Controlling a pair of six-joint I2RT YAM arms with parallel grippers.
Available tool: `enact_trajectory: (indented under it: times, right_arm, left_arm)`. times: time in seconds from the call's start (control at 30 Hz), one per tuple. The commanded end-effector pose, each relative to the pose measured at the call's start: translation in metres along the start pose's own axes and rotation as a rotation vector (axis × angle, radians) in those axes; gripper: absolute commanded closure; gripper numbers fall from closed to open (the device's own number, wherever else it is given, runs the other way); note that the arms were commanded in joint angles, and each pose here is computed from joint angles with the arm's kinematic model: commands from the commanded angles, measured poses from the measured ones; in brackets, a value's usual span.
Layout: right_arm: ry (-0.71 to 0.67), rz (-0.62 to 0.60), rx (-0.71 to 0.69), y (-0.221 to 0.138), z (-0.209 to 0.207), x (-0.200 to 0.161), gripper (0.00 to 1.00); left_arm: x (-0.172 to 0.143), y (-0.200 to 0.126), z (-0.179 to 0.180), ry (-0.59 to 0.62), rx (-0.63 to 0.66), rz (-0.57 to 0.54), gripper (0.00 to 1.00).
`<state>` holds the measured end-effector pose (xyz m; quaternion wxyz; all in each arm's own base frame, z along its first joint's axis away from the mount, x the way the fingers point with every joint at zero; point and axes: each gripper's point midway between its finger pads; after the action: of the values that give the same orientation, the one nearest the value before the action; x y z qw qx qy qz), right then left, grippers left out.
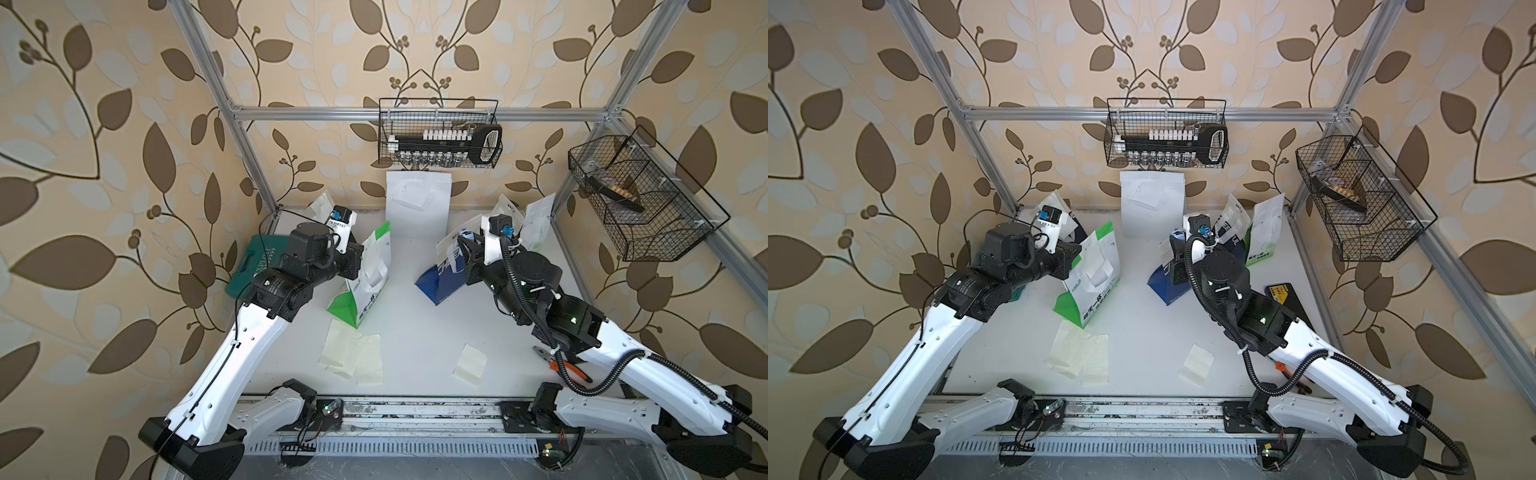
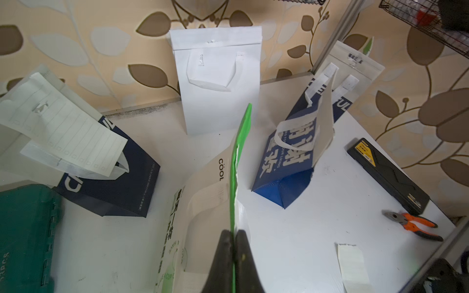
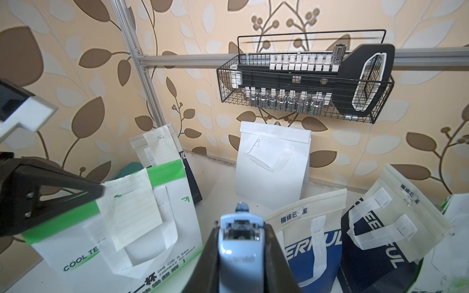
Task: Staple the receipts to the bags
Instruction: Place the takeout bag at the center of the board.
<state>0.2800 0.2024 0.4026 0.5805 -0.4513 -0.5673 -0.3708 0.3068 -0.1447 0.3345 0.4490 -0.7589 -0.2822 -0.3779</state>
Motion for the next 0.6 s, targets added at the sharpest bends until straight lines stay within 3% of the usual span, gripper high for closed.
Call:
enact_trajectory:
  times: [0.0, 0.27, 0.57]
  right_arm:
    - [0.016, -0.008, -0.032, -0.008, -0.012, 0.0, 1.0]
    - [0.01, 0.005, -0.061, -0.018, -0.024, -0.005, 1.0]
    - [0.0, 0.015, -0.088, -0.03, -0.037, -0.01, 1.0]
  left_arm:
    - [0.026, 0.019, -0.005, 0.001, -0.041, -0.095, 1.0]
    - [0.048, 0.072, 0.036, -0.048, 0.081, -0.124, 1.0]
    - [0.054, 0.099, 0.096, -0.064, 0.231, -0.125, 1.0]
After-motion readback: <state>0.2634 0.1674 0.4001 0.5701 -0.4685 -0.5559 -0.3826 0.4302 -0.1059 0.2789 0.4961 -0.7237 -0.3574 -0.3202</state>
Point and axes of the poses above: each gripper's point midway between its finger pads, its own y axis out along the fingers, its own z axis along the line the jaws close on, x = y × z, and after that the axes turned 9 degrees about -y, right-handed
